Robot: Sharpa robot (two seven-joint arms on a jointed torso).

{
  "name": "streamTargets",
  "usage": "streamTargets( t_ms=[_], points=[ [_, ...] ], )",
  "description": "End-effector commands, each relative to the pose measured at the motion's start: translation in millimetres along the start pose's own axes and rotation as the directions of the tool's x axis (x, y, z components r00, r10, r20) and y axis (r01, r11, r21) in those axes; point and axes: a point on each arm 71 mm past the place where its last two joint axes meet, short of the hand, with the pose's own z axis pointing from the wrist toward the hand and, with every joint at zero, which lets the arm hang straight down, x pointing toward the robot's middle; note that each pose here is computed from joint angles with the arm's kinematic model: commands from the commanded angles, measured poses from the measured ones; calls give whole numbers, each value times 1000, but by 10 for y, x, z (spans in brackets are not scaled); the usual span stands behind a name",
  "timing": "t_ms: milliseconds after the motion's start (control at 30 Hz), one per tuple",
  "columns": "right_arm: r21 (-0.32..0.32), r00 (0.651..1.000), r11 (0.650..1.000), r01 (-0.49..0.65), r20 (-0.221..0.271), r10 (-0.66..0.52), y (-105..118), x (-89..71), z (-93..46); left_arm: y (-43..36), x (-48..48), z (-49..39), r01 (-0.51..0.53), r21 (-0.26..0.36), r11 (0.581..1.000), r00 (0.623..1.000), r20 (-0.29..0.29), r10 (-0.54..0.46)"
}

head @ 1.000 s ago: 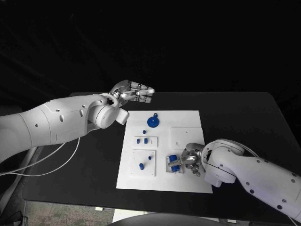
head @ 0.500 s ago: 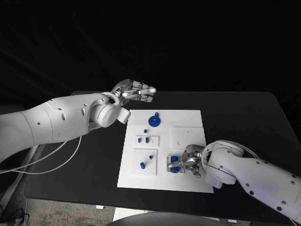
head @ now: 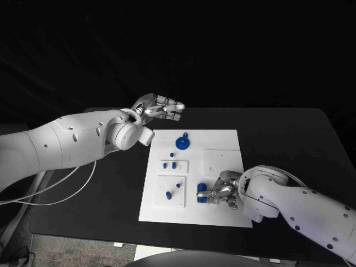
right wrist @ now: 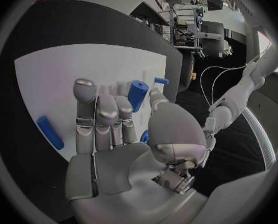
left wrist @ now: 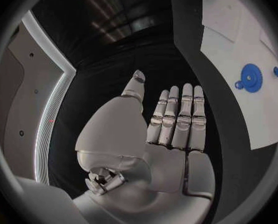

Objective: Assemble the parts on the task board

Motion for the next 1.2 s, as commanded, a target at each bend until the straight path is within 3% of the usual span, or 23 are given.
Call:
streamTargets(
  t_ms=[33, 300, 567, 833, 1200],
  points=[
    [2, 1000, 1000, 2, 29, -2, -18, -15, 2, -10, 18, 3, -1, 6, 1000, 1000, -13, 1],
    [-21, 997, 1000, -3, 77, 5, -11, -47, -34, -9, 17, 2, -3, 5, 1000, 1000, -14, 3],
    [-94, 992, 995, 25, 125, -13, -4, -87, -124, -4, 2, -2, -5, 1, 1000, 1000, -12, 5],
    [-121, 995, 992, 36, 96, -25, -8, -67, -182, -1, -6, -3, -8, 0, 1000, 1000, -11, 8],
    [-92, 997, 993, 74, 36, -71, -16, -17, -180, 1, -11, -4, -8, -1, 1000, 1000, -11, 8]
  ],
)
